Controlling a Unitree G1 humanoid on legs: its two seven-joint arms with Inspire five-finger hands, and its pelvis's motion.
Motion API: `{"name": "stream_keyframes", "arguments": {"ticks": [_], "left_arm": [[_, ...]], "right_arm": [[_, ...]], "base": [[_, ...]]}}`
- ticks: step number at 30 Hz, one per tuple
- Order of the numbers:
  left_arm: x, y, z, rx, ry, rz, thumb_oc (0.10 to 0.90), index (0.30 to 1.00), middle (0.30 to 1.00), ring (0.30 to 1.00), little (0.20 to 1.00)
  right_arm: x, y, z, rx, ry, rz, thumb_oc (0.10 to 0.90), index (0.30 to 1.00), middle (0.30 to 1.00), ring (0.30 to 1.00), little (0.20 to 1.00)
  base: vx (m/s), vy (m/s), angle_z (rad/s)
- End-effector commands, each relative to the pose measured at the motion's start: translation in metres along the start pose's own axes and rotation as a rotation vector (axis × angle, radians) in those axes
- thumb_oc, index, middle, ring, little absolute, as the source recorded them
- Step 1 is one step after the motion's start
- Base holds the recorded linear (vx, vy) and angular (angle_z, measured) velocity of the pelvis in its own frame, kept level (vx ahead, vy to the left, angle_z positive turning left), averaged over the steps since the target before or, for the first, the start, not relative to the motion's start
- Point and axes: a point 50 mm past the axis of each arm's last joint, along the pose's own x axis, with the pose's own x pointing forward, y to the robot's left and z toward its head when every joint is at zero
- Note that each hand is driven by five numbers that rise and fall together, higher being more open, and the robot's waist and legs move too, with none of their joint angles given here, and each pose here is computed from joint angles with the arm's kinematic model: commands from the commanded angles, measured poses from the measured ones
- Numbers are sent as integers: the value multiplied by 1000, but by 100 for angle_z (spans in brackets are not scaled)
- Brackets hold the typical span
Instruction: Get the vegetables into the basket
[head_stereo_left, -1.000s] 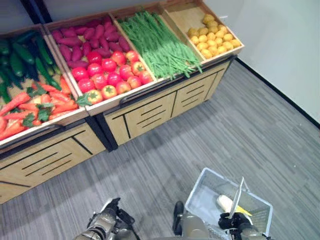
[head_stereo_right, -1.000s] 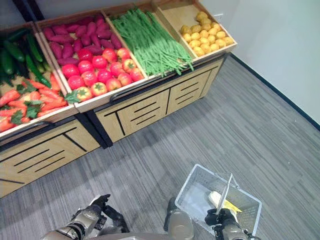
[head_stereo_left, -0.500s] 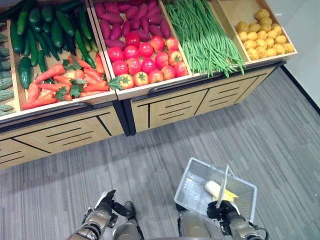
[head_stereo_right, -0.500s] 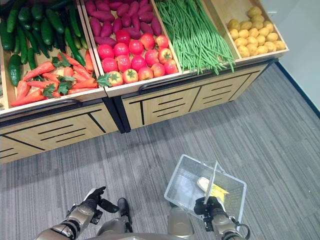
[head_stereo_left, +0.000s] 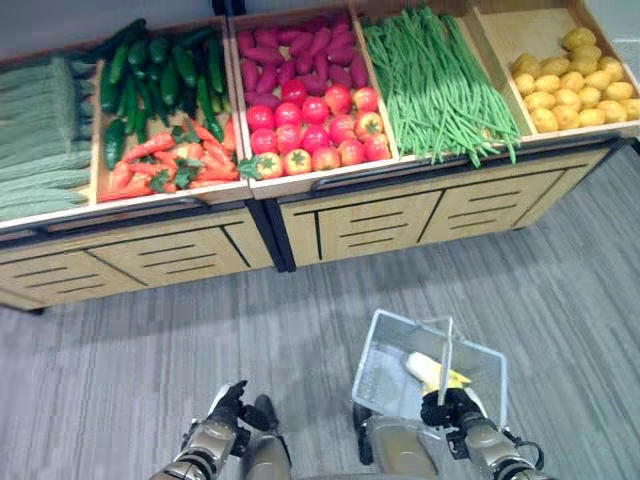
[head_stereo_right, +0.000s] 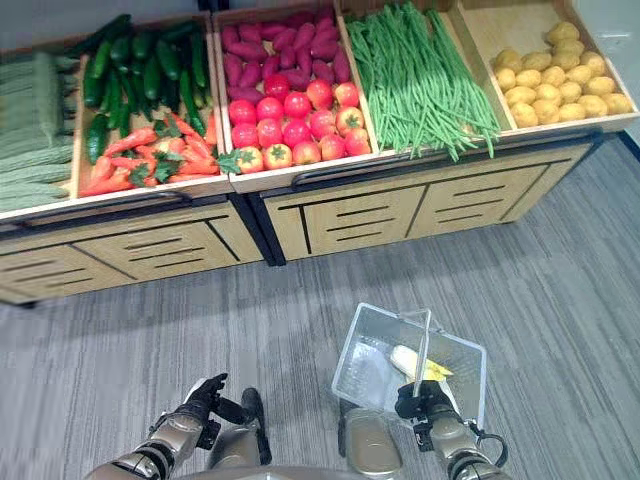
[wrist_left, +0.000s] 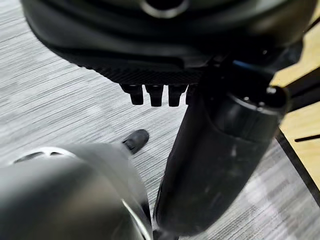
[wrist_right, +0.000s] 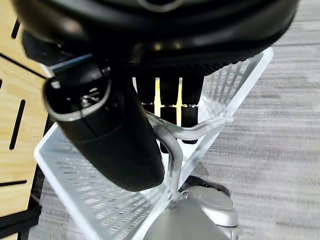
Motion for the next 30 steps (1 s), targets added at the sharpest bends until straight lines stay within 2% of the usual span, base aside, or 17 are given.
{"name": "stream_keyframes", "arguments": {"ticks": [1,8,13,16,22,24,28,30], "left_arm": [[1,3,13,-16,-44,7,900,1000,1000,1000,1000],[0,6,29,2,-124,8,900,1000,1000,1000,1000],[-11,32,68,-48,-337,73,900,1000,1000,1000,1000],[-24,49,90,-104,-475,105,900,1000,1000,1000,1000],[-41,59,112,-200,-623,140,900,1000,1000,1000,1000],[-57,73,128,-311,-748,217,900,1000,1000,1000,1000],[-75,93,146,-360,-871,311,900,1000,1000,1000,1000],[-90,132,176,-320,-957,495,900,1000,1000,1000,1000]], "right_arm": [[-13,-8,-56,-95,179,9,400,300,300,300,300],[-15,1,-61,-76,196,17,400,300,300,300,300],[-13,8,-48,-106,129,39,400,300,300,300,300],[-15,9,-56,-95,152,49,400,300,300,300,300],[-16,10,-58,-74,149,47,400,300,300,300,300],[-17,15,-55,-53,120,48,400,300,300,300,300],[-18,15,-58,-55,116,50,400,300,300,300,300],[-17,8,-58,-92,104,38,400,300,300,300,300]], "base": [[-38,-18,74],[10,90,30],[-24,87,-24],[-6,96,-11],[12,28,-1],[42,-8,0],[41,0,0],[51,-4,-1]]}}
